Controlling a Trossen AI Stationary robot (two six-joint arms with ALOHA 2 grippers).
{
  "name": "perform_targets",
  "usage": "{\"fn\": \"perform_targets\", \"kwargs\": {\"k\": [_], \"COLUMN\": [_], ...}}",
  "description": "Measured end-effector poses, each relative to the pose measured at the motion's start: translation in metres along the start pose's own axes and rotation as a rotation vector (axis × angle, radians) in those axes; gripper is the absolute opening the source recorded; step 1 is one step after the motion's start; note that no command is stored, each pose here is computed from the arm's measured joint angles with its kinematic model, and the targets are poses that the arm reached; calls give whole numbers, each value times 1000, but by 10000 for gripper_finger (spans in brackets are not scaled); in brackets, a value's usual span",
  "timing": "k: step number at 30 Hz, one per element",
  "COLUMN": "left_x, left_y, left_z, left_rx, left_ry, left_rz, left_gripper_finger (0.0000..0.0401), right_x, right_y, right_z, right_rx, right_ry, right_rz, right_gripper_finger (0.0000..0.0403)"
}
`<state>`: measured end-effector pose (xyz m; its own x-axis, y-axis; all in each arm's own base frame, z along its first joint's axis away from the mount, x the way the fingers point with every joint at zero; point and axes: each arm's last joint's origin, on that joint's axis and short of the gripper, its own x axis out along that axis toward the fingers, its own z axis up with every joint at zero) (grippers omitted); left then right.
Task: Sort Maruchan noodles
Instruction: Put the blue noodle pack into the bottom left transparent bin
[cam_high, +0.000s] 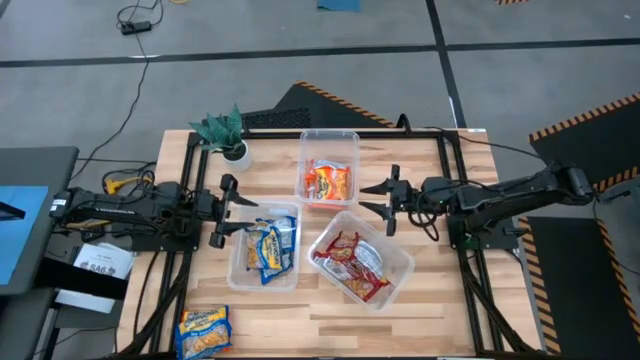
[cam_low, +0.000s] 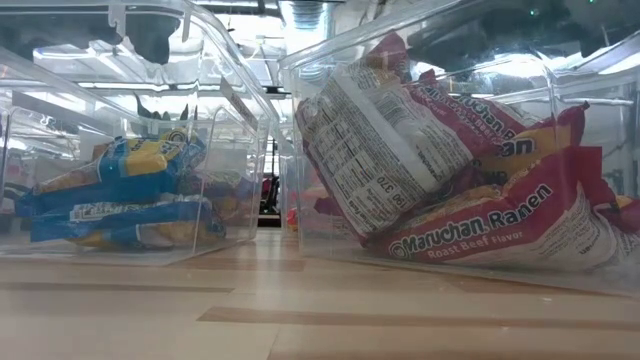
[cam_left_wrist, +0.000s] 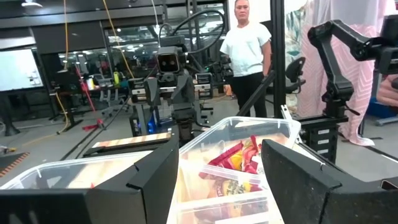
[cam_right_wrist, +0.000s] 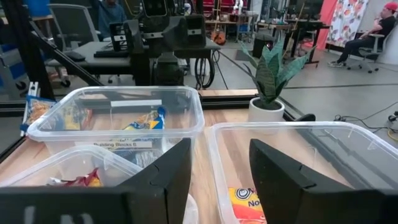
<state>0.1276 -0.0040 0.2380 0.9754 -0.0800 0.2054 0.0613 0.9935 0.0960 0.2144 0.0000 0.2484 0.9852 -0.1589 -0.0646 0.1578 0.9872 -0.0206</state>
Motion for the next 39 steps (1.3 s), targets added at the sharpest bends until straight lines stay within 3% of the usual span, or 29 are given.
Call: {"fn": "perform_targets", "kwargs": {"k": [13,39], "left_x": [0,0], "left_y": [2,2], "left_z": [1,1], "left_rx": [-26,-10], "left_ry": [-3,-3], "left_rz": [72,76], "left_gripper_finger": [219,219], "right_x": [0,1], "right_y": [0,-3], "right_z": [0,0], "right_rx": [0,1], "right_ry": [-2,-2], "right_rz": [-2,-15], "right_gripper_finger": [183,182]}}
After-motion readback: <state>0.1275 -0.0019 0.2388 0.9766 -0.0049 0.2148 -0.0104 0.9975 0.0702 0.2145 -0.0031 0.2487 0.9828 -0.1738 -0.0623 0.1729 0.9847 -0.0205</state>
